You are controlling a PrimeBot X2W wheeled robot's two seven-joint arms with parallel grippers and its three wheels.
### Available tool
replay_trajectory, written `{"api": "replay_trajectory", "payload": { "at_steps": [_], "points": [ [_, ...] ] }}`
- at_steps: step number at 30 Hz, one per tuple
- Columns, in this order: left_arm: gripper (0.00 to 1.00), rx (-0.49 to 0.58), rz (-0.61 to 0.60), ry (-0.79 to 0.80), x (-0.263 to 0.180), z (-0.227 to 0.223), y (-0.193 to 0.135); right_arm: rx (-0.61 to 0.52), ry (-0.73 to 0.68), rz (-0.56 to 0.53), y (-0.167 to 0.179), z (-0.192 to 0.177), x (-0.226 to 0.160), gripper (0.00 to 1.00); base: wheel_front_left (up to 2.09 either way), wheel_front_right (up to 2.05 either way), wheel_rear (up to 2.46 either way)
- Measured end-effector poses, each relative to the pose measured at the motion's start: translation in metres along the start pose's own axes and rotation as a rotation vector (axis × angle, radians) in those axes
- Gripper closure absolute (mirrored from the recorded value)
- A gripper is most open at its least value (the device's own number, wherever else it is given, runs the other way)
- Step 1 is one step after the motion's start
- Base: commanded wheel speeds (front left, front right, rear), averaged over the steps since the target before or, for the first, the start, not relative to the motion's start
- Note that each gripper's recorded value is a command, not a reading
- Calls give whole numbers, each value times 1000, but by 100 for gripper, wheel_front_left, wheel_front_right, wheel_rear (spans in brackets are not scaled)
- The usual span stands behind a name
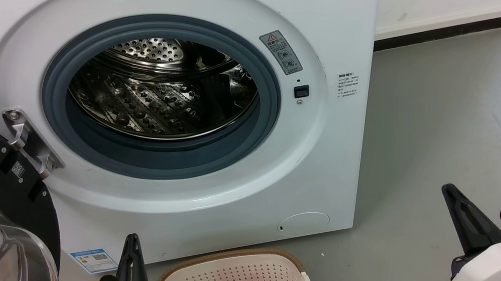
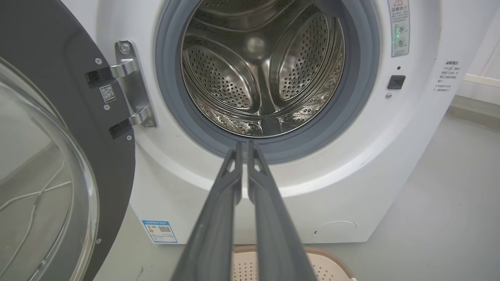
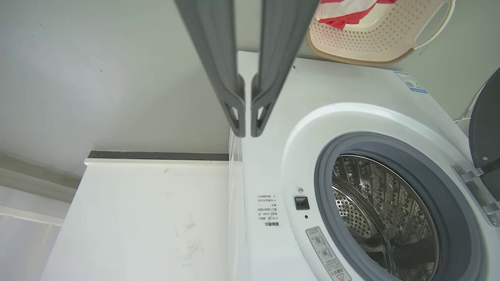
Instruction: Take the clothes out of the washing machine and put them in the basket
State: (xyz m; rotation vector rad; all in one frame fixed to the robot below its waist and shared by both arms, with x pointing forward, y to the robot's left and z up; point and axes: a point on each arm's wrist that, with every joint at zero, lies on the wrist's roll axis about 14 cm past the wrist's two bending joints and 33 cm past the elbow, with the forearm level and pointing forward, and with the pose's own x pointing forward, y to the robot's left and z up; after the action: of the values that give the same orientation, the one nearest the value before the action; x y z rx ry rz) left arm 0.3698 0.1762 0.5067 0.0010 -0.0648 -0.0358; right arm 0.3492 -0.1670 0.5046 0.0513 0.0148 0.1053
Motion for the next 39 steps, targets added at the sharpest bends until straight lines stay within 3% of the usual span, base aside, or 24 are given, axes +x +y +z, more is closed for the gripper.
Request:
{"api": "replay_trajectory", "payload": {
  "at_steps": [18,39],
  "points": [
    [100,-363,77,77,0,-13,13,362,9,-41,-10,-6,4,100,0,0,0],
    [100,-707,116,102,4,-17,18,689,-13,-66,-18,-3,13,100,0,0,0]
  ]
}}
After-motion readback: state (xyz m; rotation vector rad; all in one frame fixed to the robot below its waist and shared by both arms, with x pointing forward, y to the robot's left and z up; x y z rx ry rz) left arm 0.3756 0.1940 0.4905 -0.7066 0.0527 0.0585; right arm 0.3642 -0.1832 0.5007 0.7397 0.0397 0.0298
